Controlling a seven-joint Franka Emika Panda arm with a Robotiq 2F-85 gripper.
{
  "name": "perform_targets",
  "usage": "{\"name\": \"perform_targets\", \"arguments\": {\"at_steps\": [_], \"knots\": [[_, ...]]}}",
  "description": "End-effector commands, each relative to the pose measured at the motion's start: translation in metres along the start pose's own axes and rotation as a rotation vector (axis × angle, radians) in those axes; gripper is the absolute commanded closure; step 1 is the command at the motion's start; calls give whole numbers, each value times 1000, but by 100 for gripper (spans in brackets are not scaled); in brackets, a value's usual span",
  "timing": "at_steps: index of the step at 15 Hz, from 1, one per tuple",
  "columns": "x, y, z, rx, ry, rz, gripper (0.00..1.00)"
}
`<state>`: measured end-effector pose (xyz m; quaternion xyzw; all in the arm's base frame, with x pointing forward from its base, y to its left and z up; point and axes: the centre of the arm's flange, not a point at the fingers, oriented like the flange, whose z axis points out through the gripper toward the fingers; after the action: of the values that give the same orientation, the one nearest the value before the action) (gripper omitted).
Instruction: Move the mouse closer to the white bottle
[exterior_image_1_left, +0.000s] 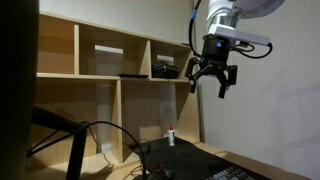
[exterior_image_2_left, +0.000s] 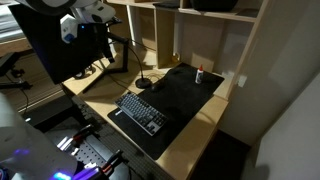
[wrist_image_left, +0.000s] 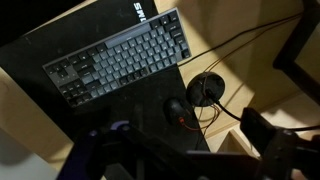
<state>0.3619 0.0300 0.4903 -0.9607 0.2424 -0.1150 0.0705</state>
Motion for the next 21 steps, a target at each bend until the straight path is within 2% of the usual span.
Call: {"name": "perform_targets", "arguments": {"at_steps": [1, 3, 4, 5, 6, 10, 11, 12, 13, 14, 16, 18, 19, 21], "knots": [[-1, 0, 2, -3, -4, -2, 0], [-1, -1, 9, -12, -17, -3, 0], [8, -12, 31, -80, -54, 6, 0], [36, -24, 63, -125, -91, 40, 0], [48, -25, 76, -169, -84, 78, 0], [86, -33, 125, -243, -97, 137, 0], [99, -35, 135, -255, -106, 170, 0], [113, -40, 139, -199, -181, 162, 0], [126, -44, 149, -185, -206, 176, 0], [77, -22, 127, -206, -135, 159, 0], [101, -28, 144, -194, -163, 180, 0], [110, -30, 153, -195, -176, 184, 0], [97, -37, 163, -207, -193, 120, 0], [95, -47, 195, -262, -131, -15, 0]]}}
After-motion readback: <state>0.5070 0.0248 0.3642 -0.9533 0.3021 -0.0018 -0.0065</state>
